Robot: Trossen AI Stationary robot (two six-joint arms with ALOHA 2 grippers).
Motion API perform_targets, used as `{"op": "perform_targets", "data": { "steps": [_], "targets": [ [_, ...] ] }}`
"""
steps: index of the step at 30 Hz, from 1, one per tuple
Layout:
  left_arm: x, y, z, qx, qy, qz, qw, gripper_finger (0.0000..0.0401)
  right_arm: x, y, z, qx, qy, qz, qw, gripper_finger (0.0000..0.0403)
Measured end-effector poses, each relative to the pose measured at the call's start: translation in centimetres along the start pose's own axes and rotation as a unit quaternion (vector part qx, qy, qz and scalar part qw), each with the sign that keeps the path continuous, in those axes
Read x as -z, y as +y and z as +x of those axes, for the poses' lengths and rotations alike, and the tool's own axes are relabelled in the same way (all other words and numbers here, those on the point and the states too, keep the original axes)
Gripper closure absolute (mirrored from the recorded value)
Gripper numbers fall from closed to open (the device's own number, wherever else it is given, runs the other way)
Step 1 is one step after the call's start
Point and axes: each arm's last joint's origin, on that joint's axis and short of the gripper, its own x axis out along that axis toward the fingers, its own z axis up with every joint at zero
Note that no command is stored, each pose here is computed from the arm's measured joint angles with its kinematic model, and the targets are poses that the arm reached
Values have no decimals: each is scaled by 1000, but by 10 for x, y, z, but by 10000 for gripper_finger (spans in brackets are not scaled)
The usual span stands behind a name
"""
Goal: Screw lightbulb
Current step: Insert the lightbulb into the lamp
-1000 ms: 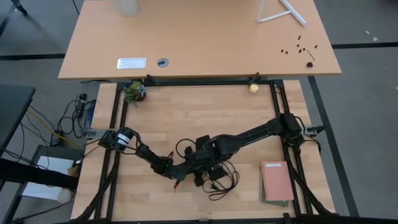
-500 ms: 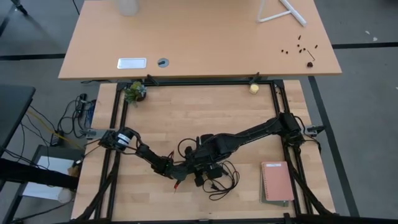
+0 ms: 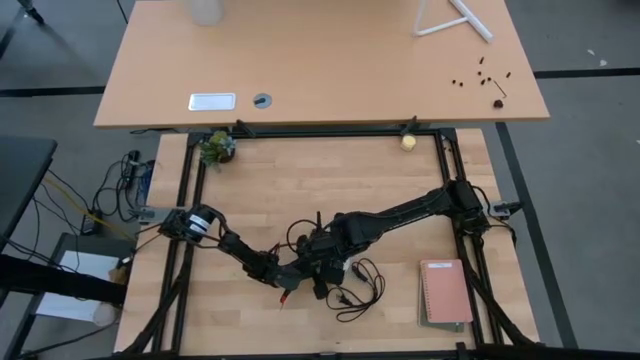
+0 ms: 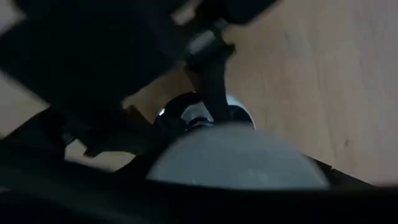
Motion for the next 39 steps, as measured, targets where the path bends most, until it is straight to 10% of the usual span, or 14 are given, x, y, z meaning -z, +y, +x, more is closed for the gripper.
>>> {"op": "perform_targets", "data": {
  "steps": [22, 39],
  "targets": [
    [2, 1, -1, -11, 8, 2, 1000, 206, 4, 0, 3, 14, -3, 309, 951, 141],
    [2, 1, -1, -16, 7, 2, 1000, 206, 5, 14, 2, 4, -34, 207, 978, 94]
  ]
}}
